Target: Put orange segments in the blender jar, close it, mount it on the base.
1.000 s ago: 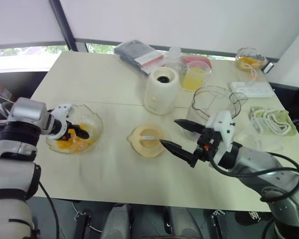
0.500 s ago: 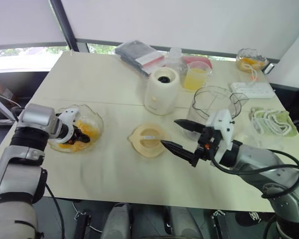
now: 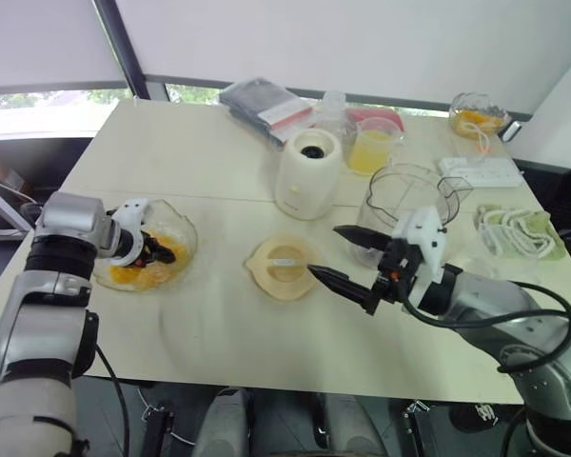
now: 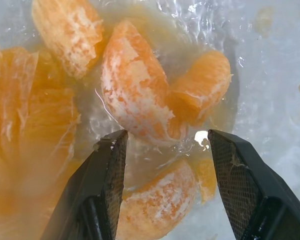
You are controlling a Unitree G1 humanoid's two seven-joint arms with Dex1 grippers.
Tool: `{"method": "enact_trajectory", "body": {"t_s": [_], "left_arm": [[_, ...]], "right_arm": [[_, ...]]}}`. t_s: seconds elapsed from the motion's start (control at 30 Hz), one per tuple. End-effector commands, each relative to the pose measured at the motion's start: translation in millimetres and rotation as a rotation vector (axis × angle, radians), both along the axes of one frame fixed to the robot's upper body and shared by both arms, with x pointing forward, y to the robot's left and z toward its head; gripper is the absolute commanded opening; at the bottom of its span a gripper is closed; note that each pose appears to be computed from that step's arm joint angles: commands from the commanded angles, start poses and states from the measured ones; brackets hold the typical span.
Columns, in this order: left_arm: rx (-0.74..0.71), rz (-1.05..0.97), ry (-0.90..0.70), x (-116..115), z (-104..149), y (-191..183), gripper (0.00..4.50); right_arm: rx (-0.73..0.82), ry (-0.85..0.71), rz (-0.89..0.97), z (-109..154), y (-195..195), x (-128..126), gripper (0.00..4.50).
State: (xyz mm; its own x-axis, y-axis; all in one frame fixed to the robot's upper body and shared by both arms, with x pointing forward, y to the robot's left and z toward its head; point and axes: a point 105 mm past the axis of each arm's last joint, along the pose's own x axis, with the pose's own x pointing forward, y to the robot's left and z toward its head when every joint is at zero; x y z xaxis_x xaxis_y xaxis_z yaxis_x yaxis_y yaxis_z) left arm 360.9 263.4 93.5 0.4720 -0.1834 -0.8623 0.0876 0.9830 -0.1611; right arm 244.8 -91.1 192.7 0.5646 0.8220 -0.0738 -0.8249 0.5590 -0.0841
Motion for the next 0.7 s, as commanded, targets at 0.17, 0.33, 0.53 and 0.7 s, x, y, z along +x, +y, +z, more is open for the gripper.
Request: {"method": "enact_trajectory", "body": {"t_s": [0.17,0.33,0.53,0.7], "left_arm": [[-0.040,0.065,-0.055,11.0,14.0,-1.2,2.66],[-0.049,0.087,-0.047,11.6,8.3,-2.3,2.66],[-0.044,0.130,-0.051,14.9,2.9,-0.3,2.66],[-0.040,0.152,-0.070,19.4,5.8,0.6,2.66]], "right_arm": [[-0.021,-0.044,0.019,7.1,1.1,1.8,4.23],[-0.028,-0.045,0.021,6.6,0.8,2.7,4.23],[-0.035,-0.045,0.027,6.2,1.0,3.0,4.23],[-0.039,-0.044,0.031,5.7,1.3,3.0,4.23]]}}
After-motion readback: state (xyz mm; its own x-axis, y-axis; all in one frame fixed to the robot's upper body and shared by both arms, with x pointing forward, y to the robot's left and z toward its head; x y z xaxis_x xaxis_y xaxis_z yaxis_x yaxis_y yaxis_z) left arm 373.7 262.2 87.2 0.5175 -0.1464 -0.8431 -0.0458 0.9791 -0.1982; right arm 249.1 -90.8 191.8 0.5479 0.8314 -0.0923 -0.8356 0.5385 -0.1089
